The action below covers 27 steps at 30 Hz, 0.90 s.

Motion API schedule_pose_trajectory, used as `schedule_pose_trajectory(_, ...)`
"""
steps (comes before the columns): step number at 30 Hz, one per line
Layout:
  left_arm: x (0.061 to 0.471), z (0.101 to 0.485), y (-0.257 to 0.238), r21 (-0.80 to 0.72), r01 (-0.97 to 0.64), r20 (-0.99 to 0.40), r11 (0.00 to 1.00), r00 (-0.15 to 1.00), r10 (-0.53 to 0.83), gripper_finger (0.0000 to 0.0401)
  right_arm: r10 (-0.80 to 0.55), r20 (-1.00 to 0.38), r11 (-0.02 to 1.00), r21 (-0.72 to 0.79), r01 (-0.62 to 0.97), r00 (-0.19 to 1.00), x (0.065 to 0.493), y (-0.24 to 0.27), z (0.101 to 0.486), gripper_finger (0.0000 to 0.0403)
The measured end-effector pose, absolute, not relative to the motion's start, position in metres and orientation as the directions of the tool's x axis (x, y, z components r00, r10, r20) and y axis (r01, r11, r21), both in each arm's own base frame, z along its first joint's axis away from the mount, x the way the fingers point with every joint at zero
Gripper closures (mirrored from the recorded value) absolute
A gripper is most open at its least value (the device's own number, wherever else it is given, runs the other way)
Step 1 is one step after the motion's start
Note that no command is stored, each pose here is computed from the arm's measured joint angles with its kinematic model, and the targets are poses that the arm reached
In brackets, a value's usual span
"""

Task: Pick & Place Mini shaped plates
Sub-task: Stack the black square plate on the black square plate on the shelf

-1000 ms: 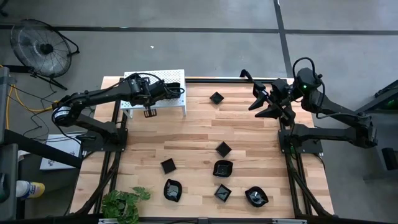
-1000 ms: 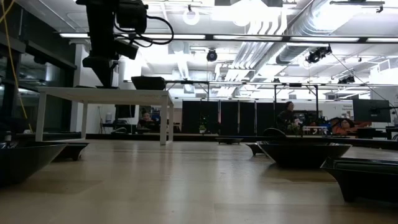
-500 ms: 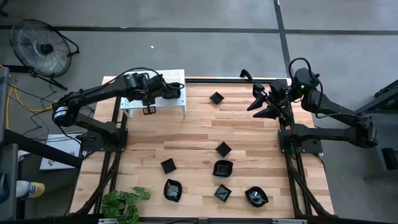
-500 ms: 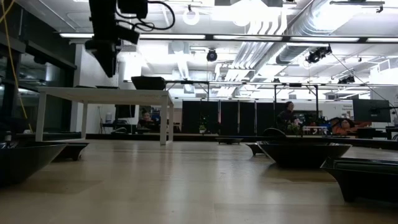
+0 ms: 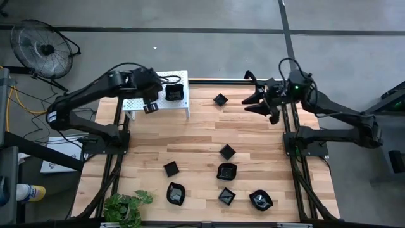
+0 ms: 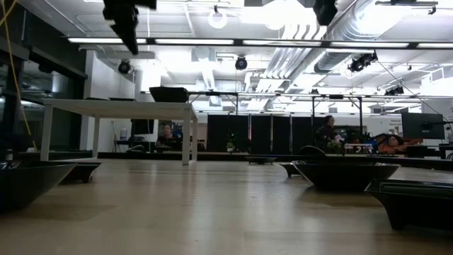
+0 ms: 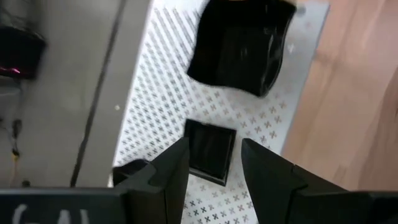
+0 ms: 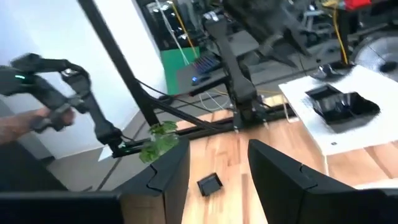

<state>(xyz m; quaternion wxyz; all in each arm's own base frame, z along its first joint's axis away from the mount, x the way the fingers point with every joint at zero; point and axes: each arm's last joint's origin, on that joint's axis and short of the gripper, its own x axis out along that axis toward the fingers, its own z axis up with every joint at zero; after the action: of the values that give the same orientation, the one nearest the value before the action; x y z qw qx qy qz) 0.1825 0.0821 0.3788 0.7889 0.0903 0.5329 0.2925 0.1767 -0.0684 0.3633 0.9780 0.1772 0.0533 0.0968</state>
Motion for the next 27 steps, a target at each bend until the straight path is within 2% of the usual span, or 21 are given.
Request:
schedule_pose_trajectory(7, 0.176, 0.397, 0.060, 0.454, -0.412, -0.688, 0.790, 0.401, 0.605, 0.0258, 0.107, -0.142, 0.920, 0.389, -0.044, 0.984, 0.203, -0.085, 0.345, 0.0246)
schedule_pose_trajectory(14, 0.181, 0.408, 0.042, 0.450, -0.413, -0.594, 0.792, 0.525, 0.610, 0.0258, 0.110, -0.183, 0.909, 0.417, -0.024, 0.977, 0.233, -0.099, 0.325, 0.0247)
schedule_pose_trajectory(20, 0.185, 0.413, 0.031, 0.454, -0.405, -0.549, 0.793, 0.574, 0.607, 0.0258, 0.099, -0.236, 0.931, 0.366, -0.006, 0.967, 0.257, -0.112, 0.341, 0.0247)
schedule_pose_trajectory(24, 0.185, 0.413, 0.029, 0.459, -0.399, -0.547, 0.794, 0.577, 0.606, 0.0258, -0.018, -0.390, 0.947, 0.288, 0.141, 0.921, 0.272, -0.123, 0.343, 0.0247)
schedule_pose_trajectory(27, 0.184, 0.413, 0.027, 0.461, -0.414, -0.537, 0.785, 0.574, 0.618, 0.0258, -0.140, -0.538, 0.933, 0.210, 0.294, 0.831, 0.283, -0.134, 0.335, 0.0247)
